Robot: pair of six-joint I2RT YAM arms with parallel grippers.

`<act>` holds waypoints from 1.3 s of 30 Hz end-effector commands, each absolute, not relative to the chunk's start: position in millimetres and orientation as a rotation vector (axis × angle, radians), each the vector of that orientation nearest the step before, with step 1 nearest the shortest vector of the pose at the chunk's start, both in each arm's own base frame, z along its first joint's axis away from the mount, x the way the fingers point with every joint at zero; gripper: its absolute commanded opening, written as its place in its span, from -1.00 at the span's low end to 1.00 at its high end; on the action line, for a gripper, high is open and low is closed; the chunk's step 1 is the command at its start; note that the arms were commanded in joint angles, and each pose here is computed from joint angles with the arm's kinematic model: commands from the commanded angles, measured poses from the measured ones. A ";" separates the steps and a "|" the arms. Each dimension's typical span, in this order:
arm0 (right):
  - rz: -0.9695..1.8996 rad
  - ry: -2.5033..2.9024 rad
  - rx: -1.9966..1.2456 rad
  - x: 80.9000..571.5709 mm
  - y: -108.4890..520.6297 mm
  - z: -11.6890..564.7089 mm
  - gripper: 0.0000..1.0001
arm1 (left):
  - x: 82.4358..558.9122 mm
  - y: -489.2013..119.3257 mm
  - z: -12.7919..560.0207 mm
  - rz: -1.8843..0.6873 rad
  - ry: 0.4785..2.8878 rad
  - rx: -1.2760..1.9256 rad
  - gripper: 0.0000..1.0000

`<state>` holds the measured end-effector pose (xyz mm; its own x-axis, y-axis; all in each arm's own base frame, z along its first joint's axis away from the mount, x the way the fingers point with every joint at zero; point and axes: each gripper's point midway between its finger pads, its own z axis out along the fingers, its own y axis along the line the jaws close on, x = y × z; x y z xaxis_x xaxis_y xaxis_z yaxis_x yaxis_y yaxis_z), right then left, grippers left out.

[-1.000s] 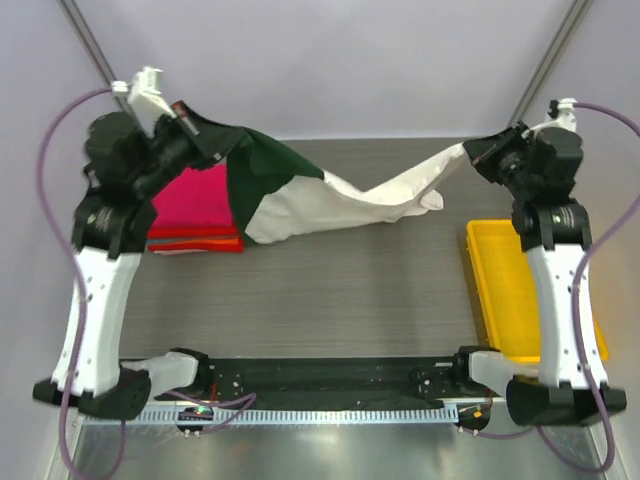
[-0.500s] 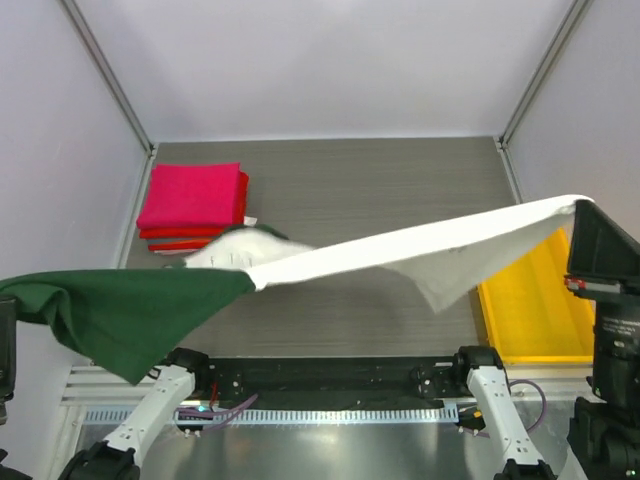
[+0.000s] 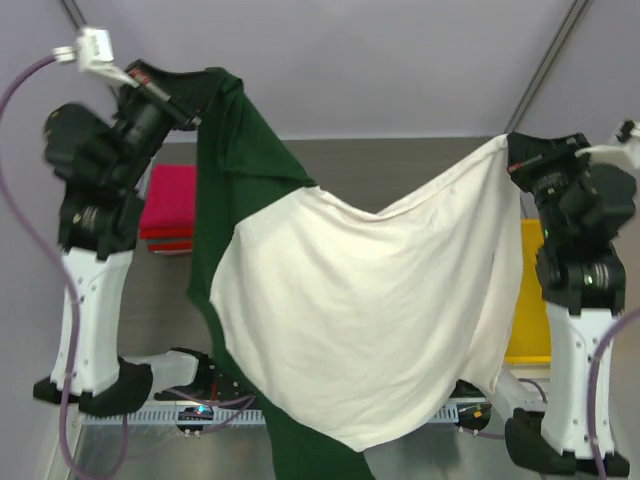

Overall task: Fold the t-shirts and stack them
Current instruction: Flatten the tshirt out

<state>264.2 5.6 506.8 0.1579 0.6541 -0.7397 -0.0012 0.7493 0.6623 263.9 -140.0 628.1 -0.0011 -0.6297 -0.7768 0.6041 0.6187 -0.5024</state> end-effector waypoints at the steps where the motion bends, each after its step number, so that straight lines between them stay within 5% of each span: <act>1: 0.439 1.442 0.724 324.4 -10.4 470.0 -0.97 | 326.7 -153.3 622.1 -0.989 1.249 -0.070 -0.99; 7: 0.563 1.461 0.673 416.8 5.4 509.8 -0.98 | 374.2 -170.2 684.6 -1.124 1.076 -0.082 -0.99; 13: 0.638 1.304 0.644 439.8 -11.4 581.3 -0.98 | 415.6 -153.3 714.2 -1.221 0.890 -0.169 -0.99; 15: 0.670 1.350 0.671 466.6 -17.8 556.4 -0.98 | 430.8 -139.6 709.4 -1.254 0.828 -0.209 -0.99; 22: 0.905 1.532 0.787 514.4 -17.1 415.8 -0.98 | 550.0 -151.5 559.4 -1.246 1.193 -0.244 -0.99; 28: 0.854 1.726 0.890 501.6 -21.8 292.4 -0.98 | 536.6 -158.0 437.9 -1.260 1.447 -0.327 -0.99; 39: 0.781 1.935 1.077 425.3 -25.7 156.6 -0.97 | 425.3 -155.4 347.0 -1.166 1.649 -0.348 -0.99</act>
<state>429.5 -31.6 137.3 -0.3343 0.9043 -0.2653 0.5001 0.4088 0.7634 452.4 -146.8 298.6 -0.4801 -0.7403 -0.4707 0.1214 0.4753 -0.8714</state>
